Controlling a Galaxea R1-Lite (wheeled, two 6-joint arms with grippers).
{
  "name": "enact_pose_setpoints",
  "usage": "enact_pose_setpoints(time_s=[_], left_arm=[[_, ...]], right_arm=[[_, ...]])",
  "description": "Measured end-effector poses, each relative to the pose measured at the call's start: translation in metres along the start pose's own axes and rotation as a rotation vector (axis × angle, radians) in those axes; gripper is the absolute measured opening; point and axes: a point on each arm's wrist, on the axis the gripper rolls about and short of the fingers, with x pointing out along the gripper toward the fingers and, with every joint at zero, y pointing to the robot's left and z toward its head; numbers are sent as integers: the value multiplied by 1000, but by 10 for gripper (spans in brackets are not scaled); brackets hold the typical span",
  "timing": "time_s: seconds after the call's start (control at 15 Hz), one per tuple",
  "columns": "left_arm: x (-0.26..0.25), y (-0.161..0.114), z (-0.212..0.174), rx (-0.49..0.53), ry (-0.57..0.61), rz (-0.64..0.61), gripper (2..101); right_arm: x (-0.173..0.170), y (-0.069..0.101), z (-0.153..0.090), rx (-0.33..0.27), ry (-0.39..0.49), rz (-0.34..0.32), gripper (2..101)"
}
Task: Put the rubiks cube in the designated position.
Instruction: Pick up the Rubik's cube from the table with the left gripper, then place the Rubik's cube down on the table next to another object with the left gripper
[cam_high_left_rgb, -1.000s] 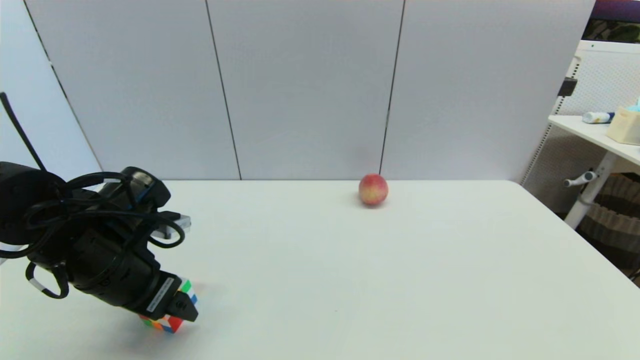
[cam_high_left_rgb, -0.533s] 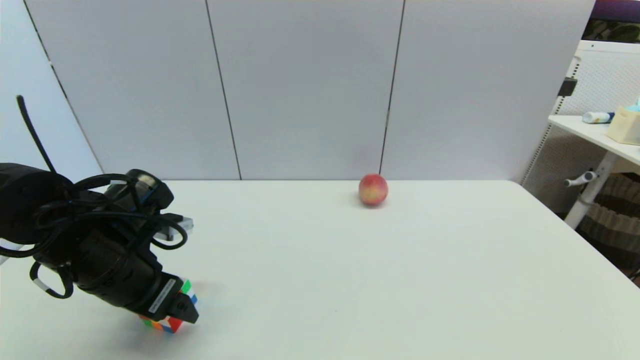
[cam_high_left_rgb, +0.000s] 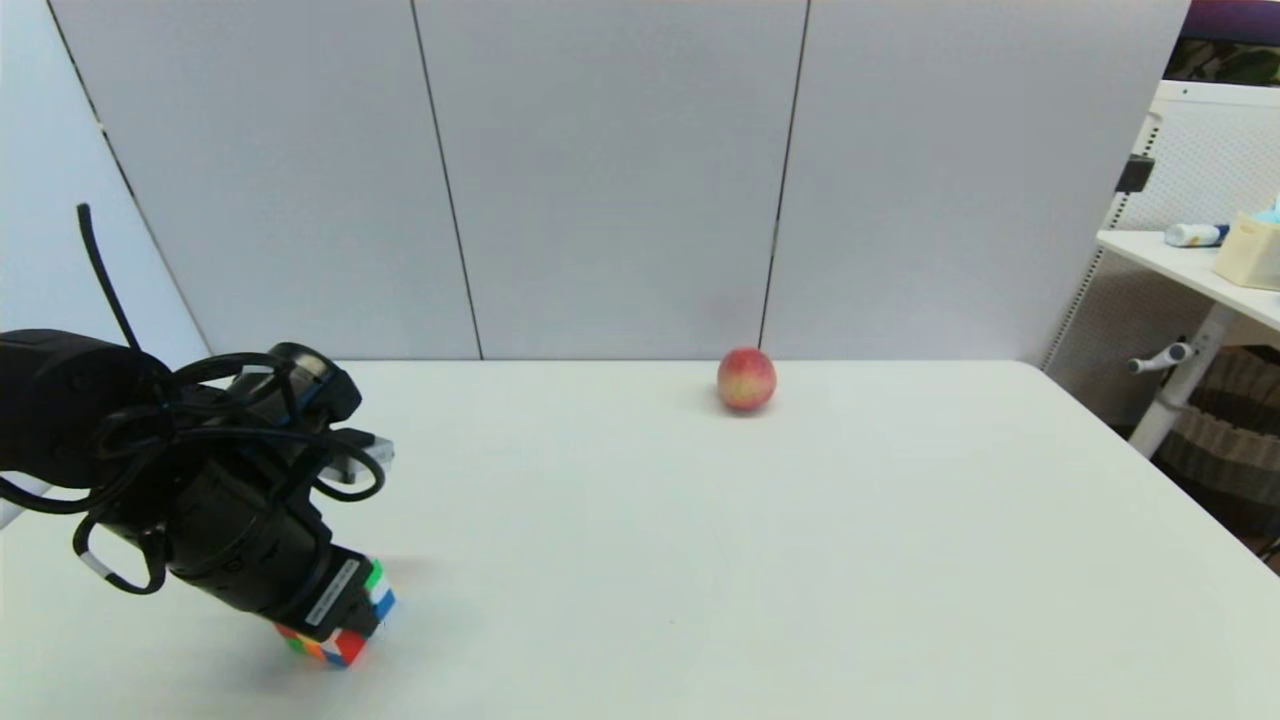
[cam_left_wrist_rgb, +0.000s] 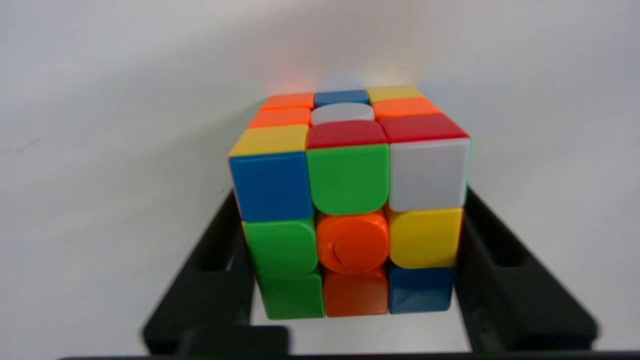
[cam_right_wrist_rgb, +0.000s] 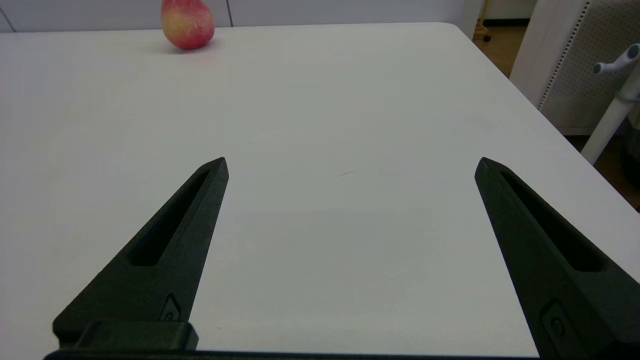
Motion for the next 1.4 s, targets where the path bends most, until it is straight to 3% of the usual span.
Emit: enact_pose_setpoints(time_s=[0.4, 0.73, 1.07, 1.4], left_arm=[[-2, 0, 1, 1, -10, -1, 569], [-38, -5, 24, 21, -183, 1, 569], [-86, -14, 75, 50, -431, 25, 569], [-86, -45, 149, 117, -576, -5, 569]], right_arm=[[0, 0, 0, 0, 0, 0, 979], [0, 0, 0, 0, 0, 0, 980], [0, 0, 0, 0, 0, -1, 980], [0, 0, 0, 0, 0, -1, 980]])
